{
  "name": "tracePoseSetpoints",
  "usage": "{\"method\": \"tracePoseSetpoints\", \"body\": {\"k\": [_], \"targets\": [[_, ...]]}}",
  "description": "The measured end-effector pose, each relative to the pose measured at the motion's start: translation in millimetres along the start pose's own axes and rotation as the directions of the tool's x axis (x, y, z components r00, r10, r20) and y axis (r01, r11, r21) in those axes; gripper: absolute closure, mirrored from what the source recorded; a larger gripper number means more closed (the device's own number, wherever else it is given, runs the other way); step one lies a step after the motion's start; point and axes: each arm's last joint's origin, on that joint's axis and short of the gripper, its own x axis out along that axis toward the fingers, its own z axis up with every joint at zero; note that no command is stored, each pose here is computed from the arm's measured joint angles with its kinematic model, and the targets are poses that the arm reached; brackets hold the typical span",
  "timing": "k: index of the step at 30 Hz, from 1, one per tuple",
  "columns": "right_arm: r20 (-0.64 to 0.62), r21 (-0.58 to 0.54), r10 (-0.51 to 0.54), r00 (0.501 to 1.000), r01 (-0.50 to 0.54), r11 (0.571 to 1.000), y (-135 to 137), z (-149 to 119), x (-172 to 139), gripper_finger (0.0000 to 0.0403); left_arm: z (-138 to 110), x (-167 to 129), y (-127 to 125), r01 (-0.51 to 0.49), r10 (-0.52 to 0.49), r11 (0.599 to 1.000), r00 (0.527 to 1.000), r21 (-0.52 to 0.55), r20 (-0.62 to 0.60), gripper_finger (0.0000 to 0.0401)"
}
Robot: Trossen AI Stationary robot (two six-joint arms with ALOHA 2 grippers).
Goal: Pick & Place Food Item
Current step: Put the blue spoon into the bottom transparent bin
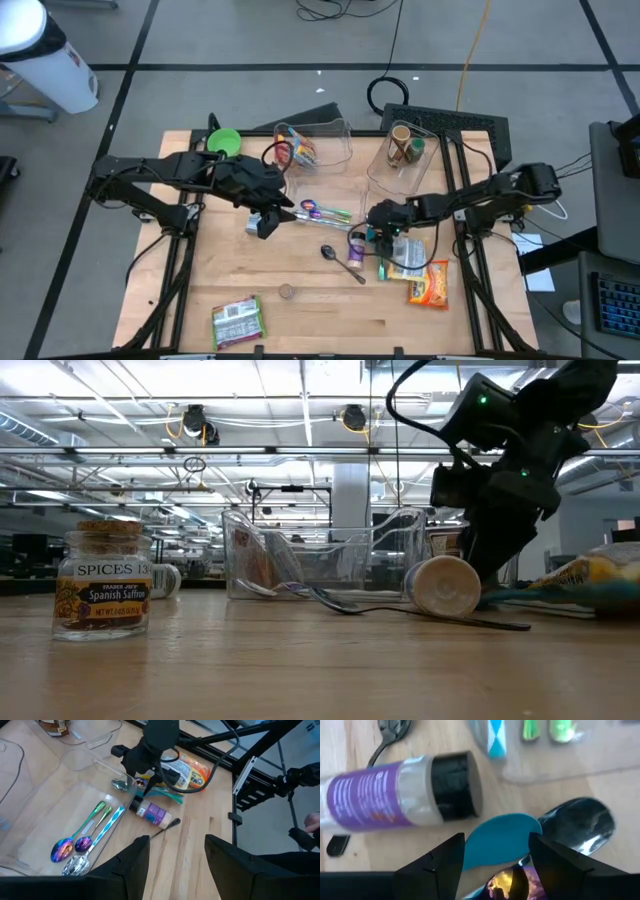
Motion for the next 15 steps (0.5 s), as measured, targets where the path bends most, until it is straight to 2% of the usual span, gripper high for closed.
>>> {"method": "tracePoseSetpoints", "body": {"k": [15], "targets": [[0.039,0.02,-0.023,0.999,0.022,1.0,-5.7,5.0,0.3,0.0191,0.0,0.0,-0.1,0.0,0.0,1.0,1.0,0.001,0.0,0.0203]]}}
